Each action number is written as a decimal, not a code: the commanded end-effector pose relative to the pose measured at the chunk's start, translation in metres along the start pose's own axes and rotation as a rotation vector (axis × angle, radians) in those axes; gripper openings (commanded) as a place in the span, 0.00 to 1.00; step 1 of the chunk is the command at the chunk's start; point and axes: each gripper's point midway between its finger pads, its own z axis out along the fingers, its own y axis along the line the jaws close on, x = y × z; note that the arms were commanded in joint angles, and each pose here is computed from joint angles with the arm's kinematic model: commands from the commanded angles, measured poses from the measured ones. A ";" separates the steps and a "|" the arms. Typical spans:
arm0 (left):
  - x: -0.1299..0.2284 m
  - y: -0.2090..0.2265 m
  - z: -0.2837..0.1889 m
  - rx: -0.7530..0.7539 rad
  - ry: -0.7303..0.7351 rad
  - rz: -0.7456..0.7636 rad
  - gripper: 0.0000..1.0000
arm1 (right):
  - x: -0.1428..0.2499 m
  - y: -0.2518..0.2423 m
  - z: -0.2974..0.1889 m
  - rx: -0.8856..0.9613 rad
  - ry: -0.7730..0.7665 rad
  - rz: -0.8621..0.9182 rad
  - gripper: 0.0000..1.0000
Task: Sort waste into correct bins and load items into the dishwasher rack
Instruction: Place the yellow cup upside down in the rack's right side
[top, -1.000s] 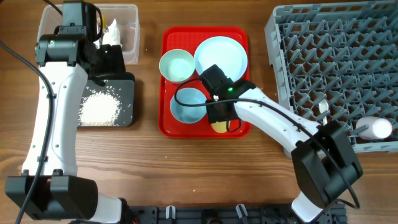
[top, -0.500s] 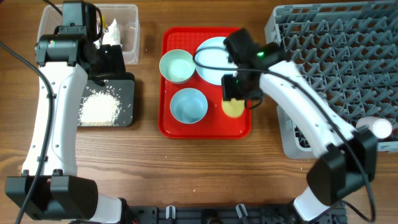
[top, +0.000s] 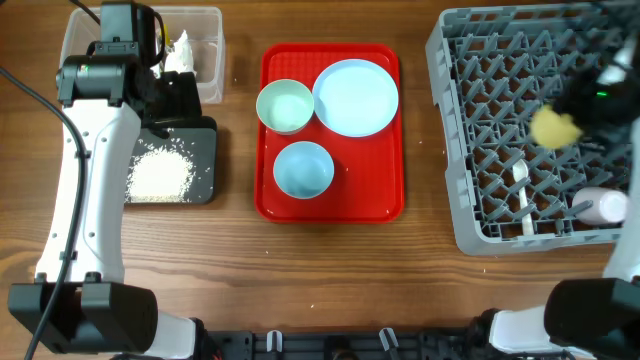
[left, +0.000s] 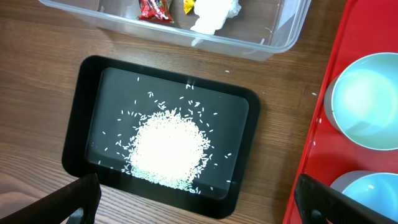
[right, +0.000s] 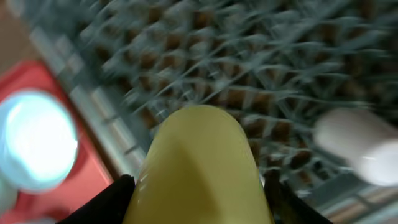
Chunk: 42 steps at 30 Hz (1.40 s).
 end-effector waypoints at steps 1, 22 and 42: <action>0.000 0.003 0.001 -0.011 0.000 -0.012 1.00 | -0.025 -0.054 -0.006 0.065 -0.072 0.115 0.30; 0.000 0.003 0.001 -0.011 0.000 -0.012 1.00 | -0.027 -0.200 0.108 0.206 0.100 0.437 0.30; 0.000 0.003 0.001 -0.011 0.000 -0.012 1.00 | -0.054 -0.199 0.114 0.179 -0.006 0.422 0.21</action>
